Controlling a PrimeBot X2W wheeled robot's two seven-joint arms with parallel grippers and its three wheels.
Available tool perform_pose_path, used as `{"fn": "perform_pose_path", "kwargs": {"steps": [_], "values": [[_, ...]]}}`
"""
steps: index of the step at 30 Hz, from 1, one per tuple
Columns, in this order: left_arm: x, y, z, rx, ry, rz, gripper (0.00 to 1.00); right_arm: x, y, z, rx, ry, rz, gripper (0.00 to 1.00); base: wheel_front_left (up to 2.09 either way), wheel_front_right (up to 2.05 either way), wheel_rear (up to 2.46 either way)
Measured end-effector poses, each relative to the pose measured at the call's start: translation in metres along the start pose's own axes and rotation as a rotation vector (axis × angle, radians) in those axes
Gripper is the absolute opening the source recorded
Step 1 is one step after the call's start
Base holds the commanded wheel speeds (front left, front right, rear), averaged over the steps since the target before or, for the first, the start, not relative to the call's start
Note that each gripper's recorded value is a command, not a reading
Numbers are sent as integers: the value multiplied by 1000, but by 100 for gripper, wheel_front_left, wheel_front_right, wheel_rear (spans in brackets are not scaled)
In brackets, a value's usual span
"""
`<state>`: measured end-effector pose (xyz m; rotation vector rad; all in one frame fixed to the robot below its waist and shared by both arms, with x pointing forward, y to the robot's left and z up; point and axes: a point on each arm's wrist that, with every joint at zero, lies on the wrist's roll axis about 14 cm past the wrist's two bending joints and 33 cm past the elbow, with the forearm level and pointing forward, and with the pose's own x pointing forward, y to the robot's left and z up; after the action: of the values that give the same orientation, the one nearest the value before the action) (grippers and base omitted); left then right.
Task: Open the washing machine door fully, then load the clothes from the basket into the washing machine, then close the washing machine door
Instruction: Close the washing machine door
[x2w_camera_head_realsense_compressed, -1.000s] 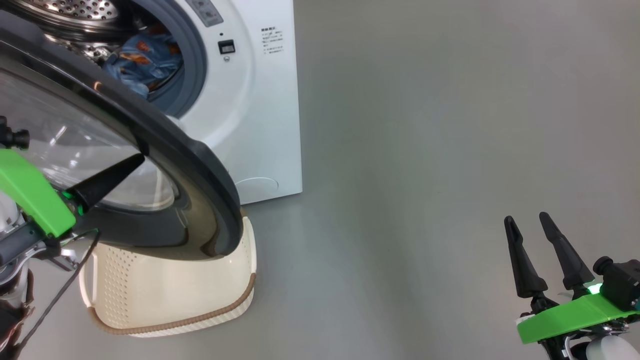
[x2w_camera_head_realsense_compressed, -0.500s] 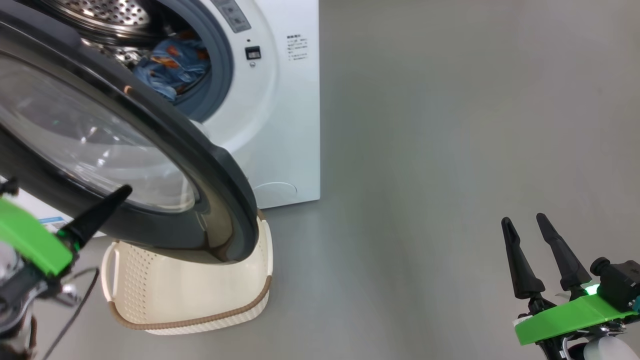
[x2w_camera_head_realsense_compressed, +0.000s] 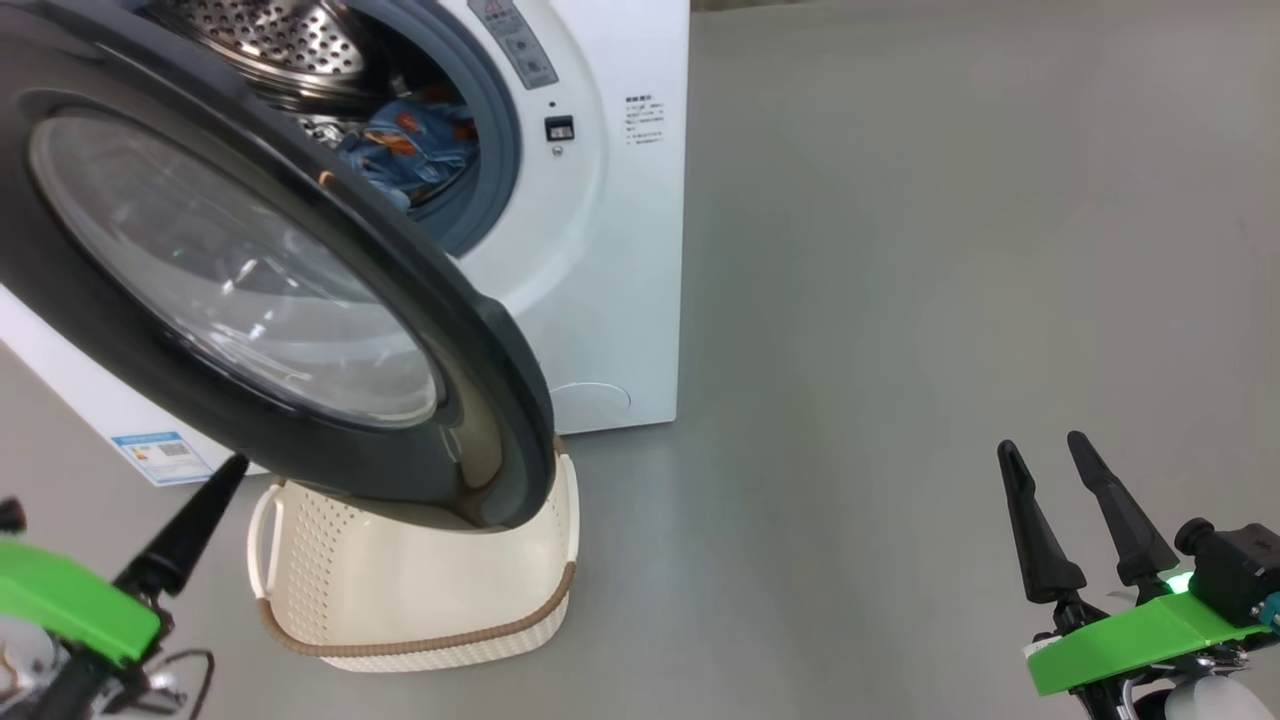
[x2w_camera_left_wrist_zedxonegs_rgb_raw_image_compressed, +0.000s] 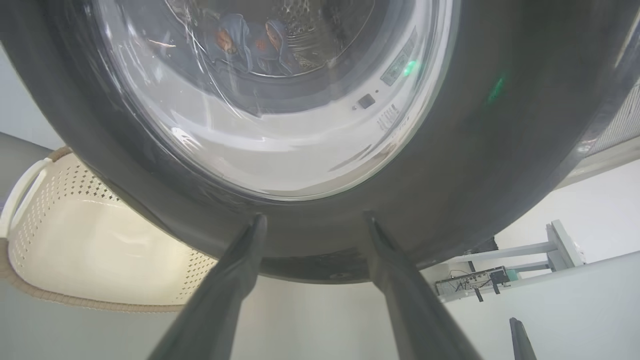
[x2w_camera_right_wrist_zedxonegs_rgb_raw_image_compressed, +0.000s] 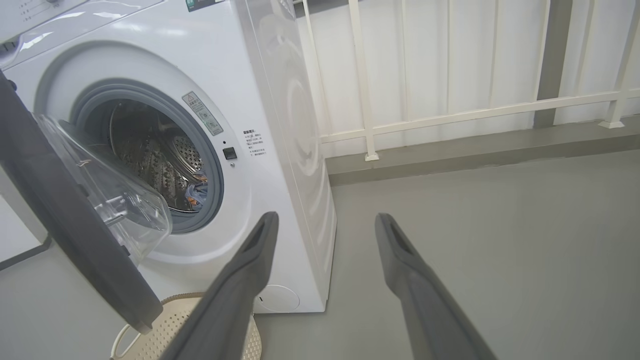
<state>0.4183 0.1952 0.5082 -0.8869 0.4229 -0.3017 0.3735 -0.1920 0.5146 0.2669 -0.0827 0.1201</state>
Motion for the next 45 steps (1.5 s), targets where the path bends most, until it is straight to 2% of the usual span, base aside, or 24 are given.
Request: {"fn": "perform_pose_path", "kwargs": {"steps": [9,24,35,45], "values": [[-22,23,-3,-40,-170,63,100,2,8,-1,2,3,26,100,0,0,0],[-45,45,-21,-26,-319,140,100,2,14,-8,6,22,45,100,0,0,0],[-54,56,-37,196,-323,182,100,2,18,-7,6,20,55,100,0,0,0],[-56,43,-25,438,-379,182,100,1,15,-6,5,18,45,100,0,0,0]]}}
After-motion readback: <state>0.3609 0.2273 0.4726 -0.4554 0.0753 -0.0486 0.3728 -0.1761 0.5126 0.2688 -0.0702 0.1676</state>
